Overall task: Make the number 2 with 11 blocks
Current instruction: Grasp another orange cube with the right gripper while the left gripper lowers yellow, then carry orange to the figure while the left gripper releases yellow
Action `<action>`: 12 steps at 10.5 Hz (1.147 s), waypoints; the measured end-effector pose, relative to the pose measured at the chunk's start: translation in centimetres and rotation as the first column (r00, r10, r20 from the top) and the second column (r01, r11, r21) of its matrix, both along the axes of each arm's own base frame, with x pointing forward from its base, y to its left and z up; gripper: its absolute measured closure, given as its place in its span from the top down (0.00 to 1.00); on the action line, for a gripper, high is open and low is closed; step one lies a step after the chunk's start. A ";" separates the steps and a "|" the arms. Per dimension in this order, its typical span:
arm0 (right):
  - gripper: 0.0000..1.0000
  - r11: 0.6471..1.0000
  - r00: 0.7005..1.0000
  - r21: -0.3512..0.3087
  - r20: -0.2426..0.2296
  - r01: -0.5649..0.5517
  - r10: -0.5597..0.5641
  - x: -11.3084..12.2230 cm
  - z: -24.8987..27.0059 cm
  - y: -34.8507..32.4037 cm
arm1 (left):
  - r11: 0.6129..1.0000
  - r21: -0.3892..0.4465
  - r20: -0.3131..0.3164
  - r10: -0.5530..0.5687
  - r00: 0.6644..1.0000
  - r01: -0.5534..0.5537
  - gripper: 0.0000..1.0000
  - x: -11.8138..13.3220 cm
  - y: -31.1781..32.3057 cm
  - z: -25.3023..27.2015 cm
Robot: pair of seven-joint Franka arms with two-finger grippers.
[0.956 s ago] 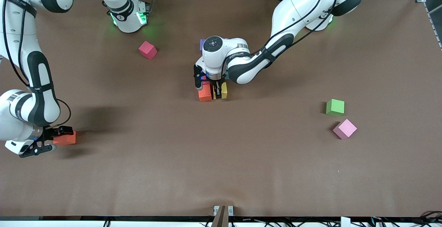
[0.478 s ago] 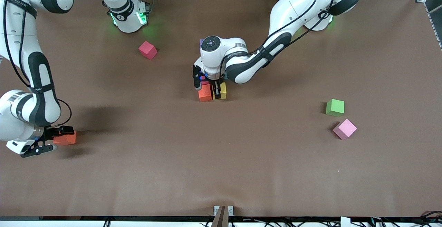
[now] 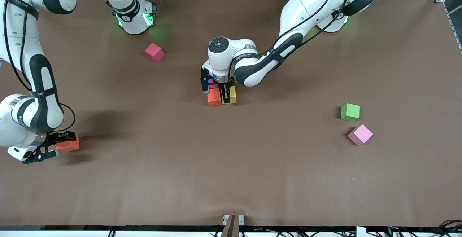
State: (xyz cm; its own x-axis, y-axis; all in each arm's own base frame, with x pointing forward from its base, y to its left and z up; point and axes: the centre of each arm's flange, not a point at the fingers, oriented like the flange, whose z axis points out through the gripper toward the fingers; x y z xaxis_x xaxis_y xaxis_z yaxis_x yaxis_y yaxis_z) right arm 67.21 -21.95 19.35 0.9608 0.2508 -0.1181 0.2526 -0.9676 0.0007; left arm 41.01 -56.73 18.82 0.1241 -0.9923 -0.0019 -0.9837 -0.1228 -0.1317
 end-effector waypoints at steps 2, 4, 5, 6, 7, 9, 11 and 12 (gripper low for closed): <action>0.63 1.000 1.000 0.012 0.004 0.014 -0.014 0.1 0.0 0.3 | 1.000 0.004 -0.001 0.001 1.000 -0.001 0.68 0.0 -0.1 -0.6; 0.63 0.997 0.998 0.062 0.009 0.054 -0.054 0.7 0.3 2.0 | 1.000 0.007 -0.019 -0.001 1.000 0.001 0.92 -0.3 -0.1 -2.1; 0.63 0.995 0.997 0.071 0.003 0.072 -0.073 1.3 0.7 3.6 | 1.000 0.005 -0.020 0.000 1.000 0.000 1.00 -0.3 -0.1 -2.2; 0.63 0.992 0.995 0.071 -0.001 0.103 -0.103 2.1 1.4 5.5 | 1.000 0.003 -0.017 0.002 1.000 -0.002 1.00 -0.1 -0.1 -2.1; 0.63 0.989 0.991 0.069 -0.008 0.132 -0.132 2.8 2.3 7.3 | 1.000 0.001 -0.015 0.003 1.000 -0.003 1.00 0.0 -0.1 -2.0; 0.63 0.982 0.983 0.061 -0.014 0.181 -0.180 3.7 3.3 10.5 | 1.000 -0.002 -0.012 0.006 1.000 -0.006 1.00 0.3 -0.2 -1.8; 0.63 0.975 0.976 0.052 -0.014 0.217 -0.216 4.2 3.4 13.4 | 1.000 -0.006 -0.008 0.009 1.000 -0.009 1.00 0.5 -0.2 -1.5; 0.63 0.972 0.973 0.049 -0.013 0.229 -0.229 4.4 3.5 14.9 | 1.000 -0.007 -0.008 0.008 1.000 -0.008 1.00 0.5 -0.3 -1.5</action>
State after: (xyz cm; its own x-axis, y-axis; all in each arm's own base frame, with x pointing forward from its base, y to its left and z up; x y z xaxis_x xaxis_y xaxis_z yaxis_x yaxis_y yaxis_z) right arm 71.60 -7.07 22.88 0.9925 0.0303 -0.1181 0.0244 -0.9984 -0.0505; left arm 41.48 -57.00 17.37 0.1325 -0.9912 0.0042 -0.9835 -0.1320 -0.1234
